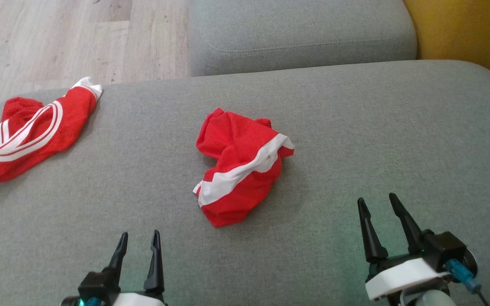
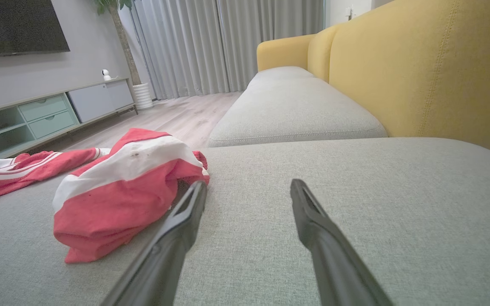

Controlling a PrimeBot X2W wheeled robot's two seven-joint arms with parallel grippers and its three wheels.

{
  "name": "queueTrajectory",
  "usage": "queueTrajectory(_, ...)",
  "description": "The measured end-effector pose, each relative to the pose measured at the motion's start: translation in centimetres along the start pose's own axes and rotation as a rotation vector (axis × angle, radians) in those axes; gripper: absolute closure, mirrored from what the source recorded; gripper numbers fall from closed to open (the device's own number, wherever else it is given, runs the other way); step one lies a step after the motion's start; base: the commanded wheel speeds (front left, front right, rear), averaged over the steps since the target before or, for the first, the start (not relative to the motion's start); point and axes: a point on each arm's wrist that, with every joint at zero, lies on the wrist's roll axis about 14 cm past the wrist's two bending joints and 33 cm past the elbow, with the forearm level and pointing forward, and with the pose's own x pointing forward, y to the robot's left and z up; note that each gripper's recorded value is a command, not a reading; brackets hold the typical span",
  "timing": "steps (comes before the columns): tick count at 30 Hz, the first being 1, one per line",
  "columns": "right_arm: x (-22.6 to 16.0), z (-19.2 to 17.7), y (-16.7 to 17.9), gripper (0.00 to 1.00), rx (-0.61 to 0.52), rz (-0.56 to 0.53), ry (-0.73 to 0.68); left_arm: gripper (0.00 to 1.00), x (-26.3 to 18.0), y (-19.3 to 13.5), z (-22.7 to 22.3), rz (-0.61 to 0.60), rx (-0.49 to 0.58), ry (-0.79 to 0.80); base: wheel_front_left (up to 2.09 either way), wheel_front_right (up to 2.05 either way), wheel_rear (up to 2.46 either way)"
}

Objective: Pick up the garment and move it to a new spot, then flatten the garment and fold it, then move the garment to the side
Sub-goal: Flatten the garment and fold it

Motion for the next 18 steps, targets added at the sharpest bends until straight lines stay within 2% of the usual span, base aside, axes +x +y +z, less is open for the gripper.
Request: queueTrajectory(18,-0.02,-0.82,0.04,0.0,0.003,0.002,0.027,0.0,0.33,0.43,0.53,0.008,0.002,-0.028,0.0,0.0,0.0)
